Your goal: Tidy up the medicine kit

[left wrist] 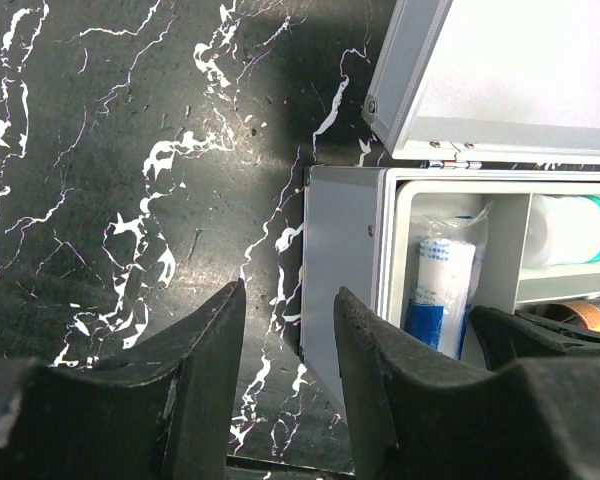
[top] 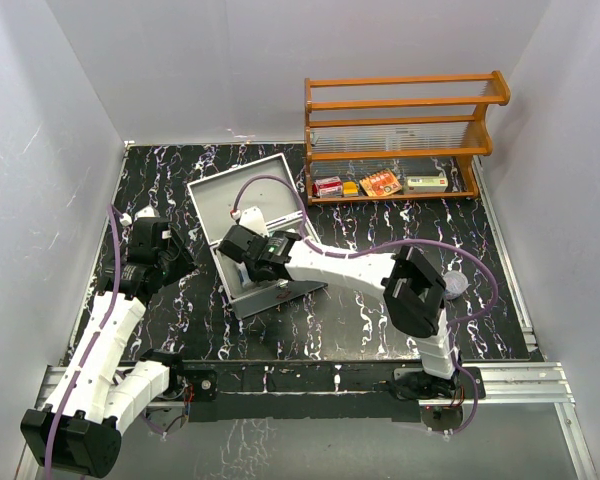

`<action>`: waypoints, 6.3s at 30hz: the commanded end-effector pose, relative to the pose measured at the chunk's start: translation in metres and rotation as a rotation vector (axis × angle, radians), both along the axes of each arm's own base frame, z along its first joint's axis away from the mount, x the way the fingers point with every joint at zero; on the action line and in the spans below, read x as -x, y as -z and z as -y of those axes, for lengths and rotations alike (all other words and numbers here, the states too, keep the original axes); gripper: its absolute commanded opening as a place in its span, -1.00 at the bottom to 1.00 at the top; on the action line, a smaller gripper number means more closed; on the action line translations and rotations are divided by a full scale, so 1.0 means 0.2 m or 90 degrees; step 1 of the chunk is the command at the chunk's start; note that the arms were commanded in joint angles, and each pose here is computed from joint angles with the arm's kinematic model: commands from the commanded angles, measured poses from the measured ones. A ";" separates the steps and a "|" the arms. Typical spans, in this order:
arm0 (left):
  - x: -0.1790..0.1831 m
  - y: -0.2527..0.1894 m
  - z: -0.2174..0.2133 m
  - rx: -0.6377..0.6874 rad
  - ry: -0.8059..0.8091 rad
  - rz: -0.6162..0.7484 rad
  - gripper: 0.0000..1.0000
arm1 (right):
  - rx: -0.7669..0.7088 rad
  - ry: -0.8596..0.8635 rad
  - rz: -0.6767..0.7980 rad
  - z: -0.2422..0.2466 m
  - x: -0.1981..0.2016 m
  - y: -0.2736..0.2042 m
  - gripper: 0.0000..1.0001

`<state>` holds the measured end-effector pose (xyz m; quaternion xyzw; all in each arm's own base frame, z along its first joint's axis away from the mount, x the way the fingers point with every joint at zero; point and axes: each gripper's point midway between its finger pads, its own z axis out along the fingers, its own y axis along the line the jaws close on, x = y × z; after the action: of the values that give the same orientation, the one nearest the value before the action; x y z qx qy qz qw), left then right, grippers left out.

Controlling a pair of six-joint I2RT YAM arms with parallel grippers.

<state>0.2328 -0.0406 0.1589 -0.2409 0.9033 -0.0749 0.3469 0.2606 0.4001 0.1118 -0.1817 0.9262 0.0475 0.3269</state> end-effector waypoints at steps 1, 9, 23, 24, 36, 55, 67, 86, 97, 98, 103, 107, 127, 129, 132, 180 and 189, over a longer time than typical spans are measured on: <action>-0.01 -0.04 0.00 0.003 0.001 0.014 -0.20 | -0.055 0.010 0.097 -0.03 -0.12 -0.17 -1.00; -0.02 -0.05 0.01 0.008 0.004 0.015 -0.19 | -0.036 0.017 0.077 0.00 -0.10 -0.11 -0.80; -0.14 -0.22 0.02 0.002 0.012 0.062 -0.03 | -0.143 0.022 0.088 0.00 -0.05 -0.50 -0.24; -0.15 -0.23 0.02 0.000 0.012 0.065 -0.02 | -0.152 0.022 0.089 0.00 -0.04 -0.52 -0.23; -0.41 -0.44 0.05 -0.024 0.066 0.184 0.97 | -0.265 0.176 0.137 0.39 -0.03 -0.64 -0.08; -0.90 -0.32 0.10 0.279 0.332 0.262 0.97 | -0.343 0.251 0.093 0.68 0.08 -0.53 0.02; -0.87 -0.44 0.24 0.390 0.502 0.331 0.77 | -0.367 0.257 0.097 0.71 0.11 -0.57 0.01; -0.43 -0.68 0.30 0.238 0.536 0.413 0.96 | -0.363 0.259 0.116 0.74 0.09 -0.66 0.03; -0.21 -0.72 0.40 0.270 0.507 0.374 0.91 | -0.380 0.266 0.119 0.75 0.10 -0.70 0.04; -0.21 -0.71 0.38 0.265 0.472 0.357 0.88 | -0.381 0.269 0.118 0.75 0.10 -0.69 0.04; -0.17 -0.70 0.28 0.211 0.362 0.308 0.88 | -0.387 0.283 0.106 0.77 0.12 -0.66 0.04; -0.17 -0.63 0.24 0.200 0.317 0.270 0.88 | -0.413 0.273 0.081 0.74 0.15 -0.63 0.04; -0.34 -0.21 0.34 0.372 0.331 0.050 0.79 | -0.457 0.315 0.024 0.55 0.04 -0.40 0.07; -0.33 -0.20 0.36 0.398 0.334 0.039 0.73 | -0.449 0.327 0.021 0.58 0.01 -0.37 -0.03; -0.30 -0.16 0.34 0.379 0.318 0.028 0.69 | -0.427 0.338 0.019 0.63 -0.03 -0.32 -0.15; -0.43 -0.11 0.40 0.388 0.402 0.049 0.43 | -0.237 -0.073 0.248 0.41 0.06 -0.23 0.08; -0.27 -0.04 0.47 0.341 0.405 0.023 0.23 | -0.227 -0.062 0.284 0.39 0.00 -0.18 0.00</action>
<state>0.3067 -0.1228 0.1568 -0.0502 0.8774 -0.4092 0.2454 0.2452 0.3181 0.1293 -0.1975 0.8252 0.1809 0.4973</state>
